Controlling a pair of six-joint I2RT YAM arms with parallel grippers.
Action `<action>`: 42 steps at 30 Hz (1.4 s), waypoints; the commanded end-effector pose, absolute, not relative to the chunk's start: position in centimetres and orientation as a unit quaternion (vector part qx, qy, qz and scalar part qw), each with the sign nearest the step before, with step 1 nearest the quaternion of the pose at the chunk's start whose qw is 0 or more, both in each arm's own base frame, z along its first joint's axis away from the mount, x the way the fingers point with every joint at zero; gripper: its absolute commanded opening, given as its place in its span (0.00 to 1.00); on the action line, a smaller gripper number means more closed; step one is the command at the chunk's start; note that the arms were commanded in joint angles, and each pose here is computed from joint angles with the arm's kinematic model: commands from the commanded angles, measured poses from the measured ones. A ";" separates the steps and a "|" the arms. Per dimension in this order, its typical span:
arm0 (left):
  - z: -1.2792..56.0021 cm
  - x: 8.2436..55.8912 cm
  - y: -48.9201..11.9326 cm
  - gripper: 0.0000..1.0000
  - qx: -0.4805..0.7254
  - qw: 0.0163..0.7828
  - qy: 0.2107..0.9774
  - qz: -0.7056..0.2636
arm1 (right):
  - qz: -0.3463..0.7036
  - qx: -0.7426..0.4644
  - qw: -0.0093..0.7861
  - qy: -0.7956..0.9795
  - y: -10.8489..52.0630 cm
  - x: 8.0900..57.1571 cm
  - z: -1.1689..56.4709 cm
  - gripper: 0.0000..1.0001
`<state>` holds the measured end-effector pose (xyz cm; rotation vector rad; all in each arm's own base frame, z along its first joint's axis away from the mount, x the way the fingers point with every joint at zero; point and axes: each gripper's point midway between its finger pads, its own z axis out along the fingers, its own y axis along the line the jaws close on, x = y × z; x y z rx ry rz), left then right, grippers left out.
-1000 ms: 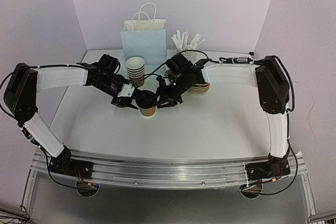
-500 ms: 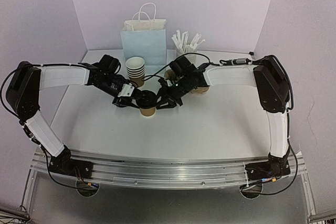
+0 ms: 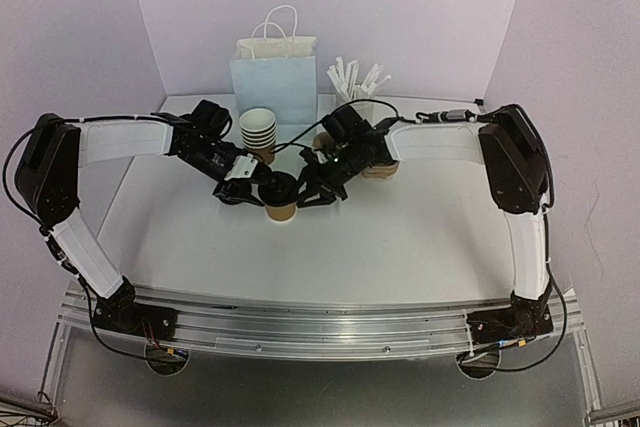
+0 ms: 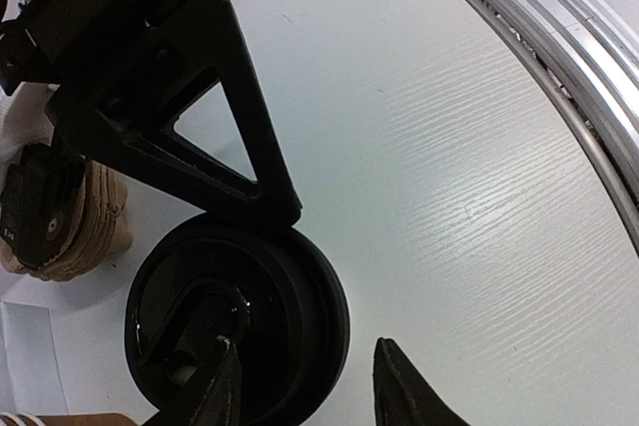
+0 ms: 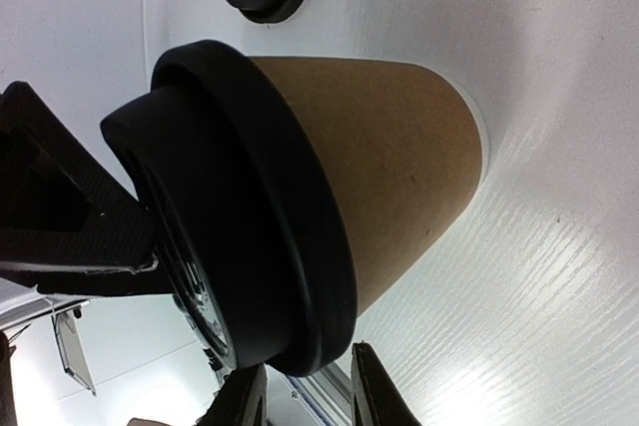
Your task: Pack the takeout coffee
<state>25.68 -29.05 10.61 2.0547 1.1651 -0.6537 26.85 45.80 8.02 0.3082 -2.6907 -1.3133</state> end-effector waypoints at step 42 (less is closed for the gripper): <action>13.8 29.5 -23.6 0.53 0.675 0.350 0.605 -0.236 | -0.215 0.317 -0.291 -0.876 50.7 32.9 15.0 0.91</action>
